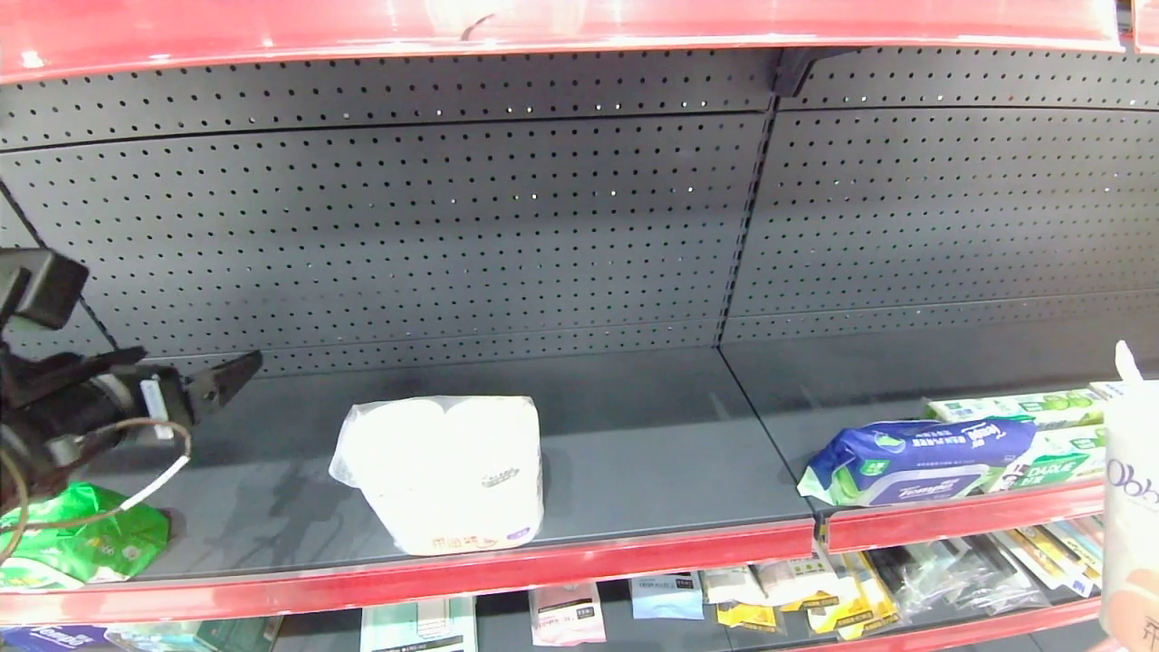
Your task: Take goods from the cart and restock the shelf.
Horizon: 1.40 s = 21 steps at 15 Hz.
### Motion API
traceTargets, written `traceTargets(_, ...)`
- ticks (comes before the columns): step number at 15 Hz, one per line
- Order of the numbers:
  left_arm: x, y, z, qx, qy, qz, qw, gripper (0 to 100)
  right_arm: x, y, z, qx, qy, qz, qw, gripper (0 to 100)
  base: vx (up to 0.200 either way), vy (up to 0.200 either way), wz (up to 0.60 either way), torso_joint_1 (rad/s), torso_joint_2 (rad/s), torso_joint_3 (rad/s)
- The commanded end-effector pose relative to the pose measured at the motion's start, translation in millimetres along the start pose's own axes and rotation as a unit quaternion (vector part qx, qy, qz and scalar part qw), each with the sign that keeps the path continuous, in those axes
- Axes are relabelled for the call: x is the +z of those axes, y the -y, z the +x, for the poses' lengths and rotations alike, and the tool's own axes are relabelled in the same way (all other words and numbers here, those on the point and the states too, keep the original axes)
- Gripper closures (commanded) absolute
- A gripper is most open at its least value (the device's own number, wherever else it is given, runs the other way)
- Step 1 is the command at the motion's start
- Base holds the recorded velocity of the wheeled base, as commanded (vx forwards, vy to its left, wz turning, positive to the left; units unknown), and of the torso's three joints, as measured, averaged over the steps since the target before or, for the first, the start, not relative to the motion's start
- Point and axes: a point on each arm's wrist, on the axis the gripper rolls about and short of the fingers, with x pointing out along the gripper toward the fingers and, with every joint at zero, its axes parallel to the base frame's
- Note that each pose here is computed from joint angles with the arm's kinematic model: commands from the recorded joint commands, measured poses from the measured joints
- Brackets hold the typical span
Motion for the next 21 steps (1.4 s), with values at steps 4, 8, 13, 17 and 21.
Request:
traceTargets(4, -59.8, 10.2, -223, -0.139, 0.009, 0.025, 0.9899, 0, 19, -1, 16, 0.079, -0.003, -0.014, 0.997, 100, 0.000, 0.000, 0.00, 0.000, 0.00, 0.000)
traceTargets(8, -95.0, -6.0, -251, -0.135, 0.027, 0.049, 0.9893, 0, 37, -2, 47, 0.117, -0.012, -0.012, 0.993, 100, 0.000, 0.000, 0.00, 0.000, 0.00, 0.000)
traceTargets(13, -121.7, -9.8, -226, 0.036, 0.034, 0.028, 0.9984, 0, 55, -4, 90, 0.137, 0.004, -0.014, 0.990, 100, 0.000, 0.000, 0.00, 0.000, 0.00, 0.000)
traceTargets(17, -141.3, -6.2, -200, 0.066, 0.097, 0.000, 0.9931, 0, 66, -7, 100, 0.151, 0.006, -0.011, 0.988, 100, 0.000, 0.000, 0.00, 0.000, 0.00, 0.000)
traceTargets(21, -153.2, -2.9, -192, 0.015, 0.085, 0.004, 0.9963, 0, 72, -6, 105, 0.161, 0.011, -0.005, 0.987, 100, 0.000, 0.000, 0.30, 0.004, 0.00, 0.002)
